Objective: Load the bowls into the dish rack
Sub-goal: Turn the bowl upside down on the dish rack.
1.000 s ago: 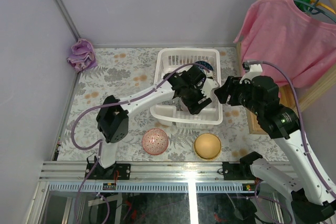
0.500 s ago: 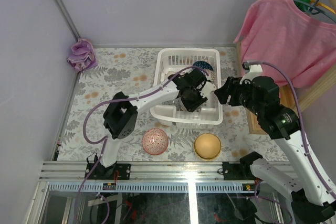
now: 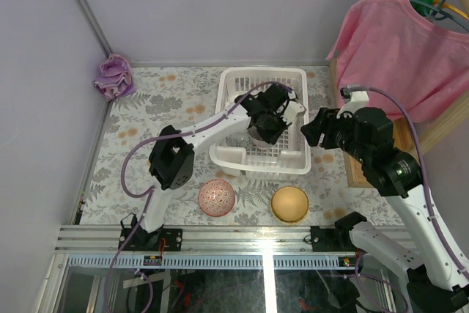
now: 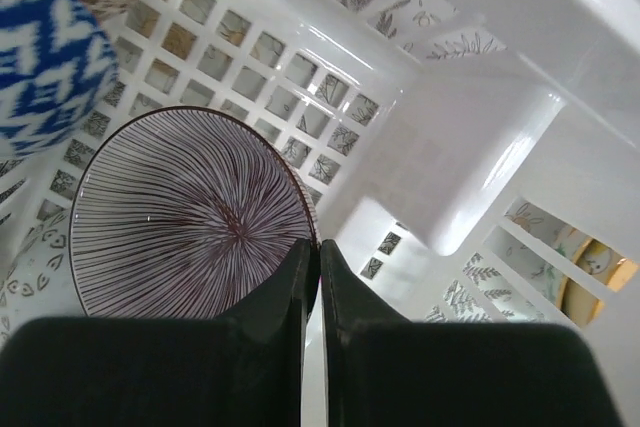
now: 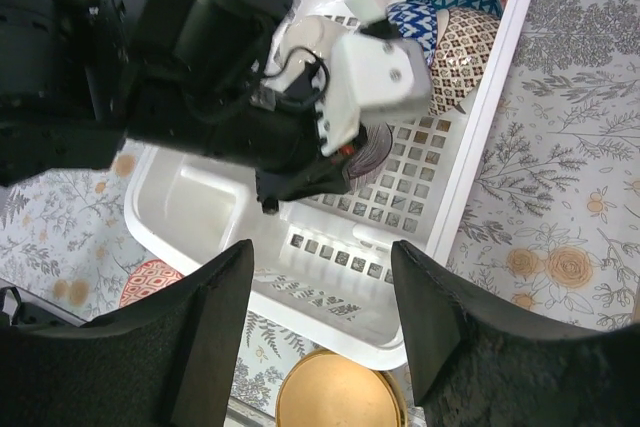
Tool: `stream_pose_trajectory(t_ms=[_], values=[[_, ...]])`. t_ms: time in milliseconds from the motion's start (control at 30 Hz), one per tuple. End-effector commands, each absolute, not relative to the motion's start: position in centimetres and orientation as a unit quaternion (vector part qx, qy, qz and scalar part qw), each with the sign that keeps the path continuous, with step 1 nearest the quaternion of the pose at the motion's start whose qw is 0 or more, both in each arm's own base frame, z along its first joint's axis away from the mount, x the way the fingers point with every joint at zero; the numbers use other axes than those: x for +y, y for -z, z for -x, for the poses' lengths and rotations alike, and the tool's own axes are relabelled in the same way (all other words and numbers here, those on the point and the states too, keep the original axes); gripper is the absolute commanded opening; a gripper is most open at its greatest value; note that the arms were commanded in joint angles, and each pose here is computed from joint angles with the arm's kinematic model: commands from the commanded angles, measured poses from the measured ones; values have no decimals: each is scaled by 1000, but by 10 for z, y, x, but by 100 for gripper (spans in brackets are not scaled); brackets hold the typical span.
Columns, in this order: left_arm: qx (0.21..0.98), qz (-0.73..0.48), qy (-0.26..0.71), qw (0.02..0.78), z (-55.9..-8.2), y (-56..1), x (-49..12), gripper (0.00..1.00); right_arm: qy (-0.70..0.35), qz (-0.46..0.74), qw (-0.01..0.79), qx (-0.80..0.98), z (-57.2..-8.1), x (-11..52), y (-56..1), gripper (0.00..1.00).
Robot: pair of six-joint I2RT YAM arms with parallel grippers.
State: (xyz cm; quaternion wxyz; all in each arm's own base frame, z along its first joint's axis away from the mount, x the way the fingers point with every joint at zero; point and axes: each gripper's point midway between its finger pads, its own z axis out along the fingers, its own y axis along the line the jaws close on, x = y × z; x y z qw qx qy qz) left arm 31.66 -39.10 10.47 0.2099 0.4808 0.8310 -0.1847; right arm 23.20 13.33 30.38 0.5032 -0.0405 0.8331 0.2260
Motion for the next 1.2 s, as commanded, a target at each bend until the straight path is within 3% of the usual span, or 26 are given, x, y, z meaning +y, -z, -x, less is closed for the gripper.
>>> stream_pose_trajectory(t_ms=[0,367,567,1167], values=[[830,-411,276,257,-339,-170,-391,0,-237,47,532,811,-227,131,-335,64],[775,-201,553,231,-338,-216,-403,0,-232,48,532,813,-225,129,-336,64],[728,-100,646,206,-338,-225,-409,0,-229,51,532,814,-225,128,-336,64],[642,67,731,223,-370,-230,-404,0,-228,59,531,814,-224,128,-334,64]])
